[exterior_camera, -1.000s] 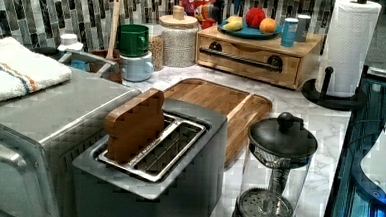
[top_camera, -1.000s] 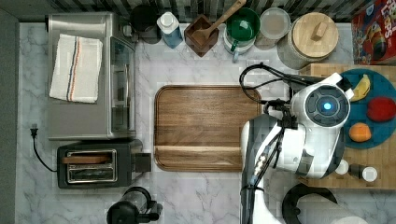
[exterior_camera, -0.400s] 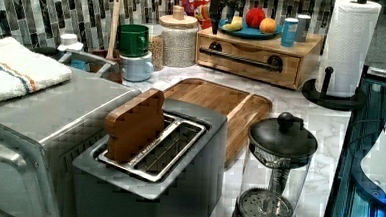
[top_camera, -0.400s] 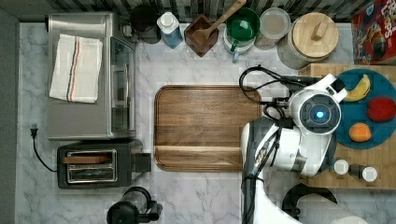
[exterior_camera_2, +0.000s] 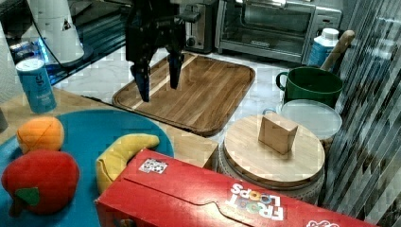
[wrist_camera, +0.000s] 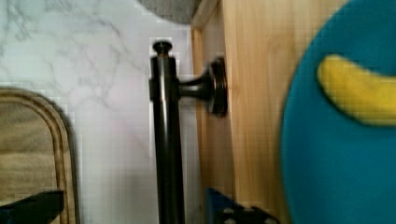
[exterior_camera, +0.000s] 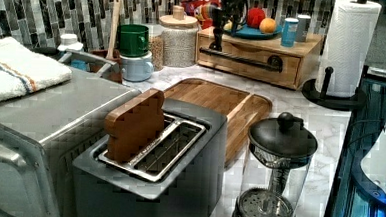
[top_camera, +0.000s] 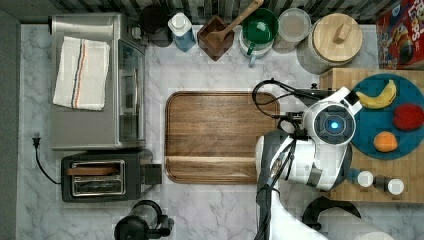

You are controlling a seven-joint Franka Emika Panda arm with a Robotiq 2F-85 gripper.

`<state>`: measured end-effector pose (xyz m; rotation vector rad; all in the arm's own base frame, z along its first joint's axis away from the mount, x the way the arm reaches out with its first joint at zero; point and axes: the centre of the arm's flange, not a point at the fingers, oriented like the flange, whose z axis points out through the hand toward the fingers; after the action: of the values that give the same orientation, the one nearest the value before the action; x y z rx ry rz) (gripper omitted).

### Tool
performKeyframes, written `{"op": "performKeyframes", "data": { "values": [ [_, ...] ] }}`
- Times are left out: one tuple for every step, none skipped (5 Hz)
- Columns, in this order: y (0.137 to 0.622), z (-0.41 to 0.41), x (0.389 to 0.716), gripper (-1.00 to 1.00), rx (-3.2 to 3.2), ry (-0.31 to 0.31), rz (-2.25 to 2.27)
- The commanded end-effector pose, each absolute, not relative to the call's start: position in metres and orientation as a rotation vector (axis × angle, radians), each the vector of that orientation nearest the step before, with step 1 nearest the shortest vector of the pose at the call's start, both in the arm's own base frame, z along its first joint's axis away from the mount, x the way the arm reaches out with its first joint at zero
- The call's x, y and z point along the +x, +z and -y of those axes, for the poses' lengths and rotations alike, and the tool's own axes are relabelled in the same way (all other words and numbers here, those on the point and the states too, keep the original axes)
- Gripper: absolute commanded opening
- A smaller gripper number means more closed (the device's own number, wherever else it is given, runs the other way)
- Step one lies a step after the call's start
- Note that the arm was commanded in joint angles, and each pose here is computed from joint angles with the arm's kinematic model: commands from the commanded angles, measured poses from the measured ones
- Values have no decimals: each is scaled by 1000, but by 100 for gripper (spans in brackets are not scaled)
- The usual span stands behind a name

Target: Open the drawer.

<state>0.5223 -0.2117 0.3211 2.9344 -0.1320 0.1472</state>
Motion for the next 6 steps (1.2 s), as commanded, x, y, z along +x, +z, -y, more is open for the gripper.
{"op": "performKeyframes", "data": {
  "values": [
    [276, 228, 495, 100, 2957, 103, 262],
    [265, 219, 494, 100, 2980, 99, 299],
    [252, 207, 497, 100, 3009, 107, 318],
    [245, 207, 502, 100, 3030, 94, 300],
    [260, 193, 500, 100, 3042, 46, 299],
    [263, 169, 502, 100, 3075, 19, 259]
  ]
}}
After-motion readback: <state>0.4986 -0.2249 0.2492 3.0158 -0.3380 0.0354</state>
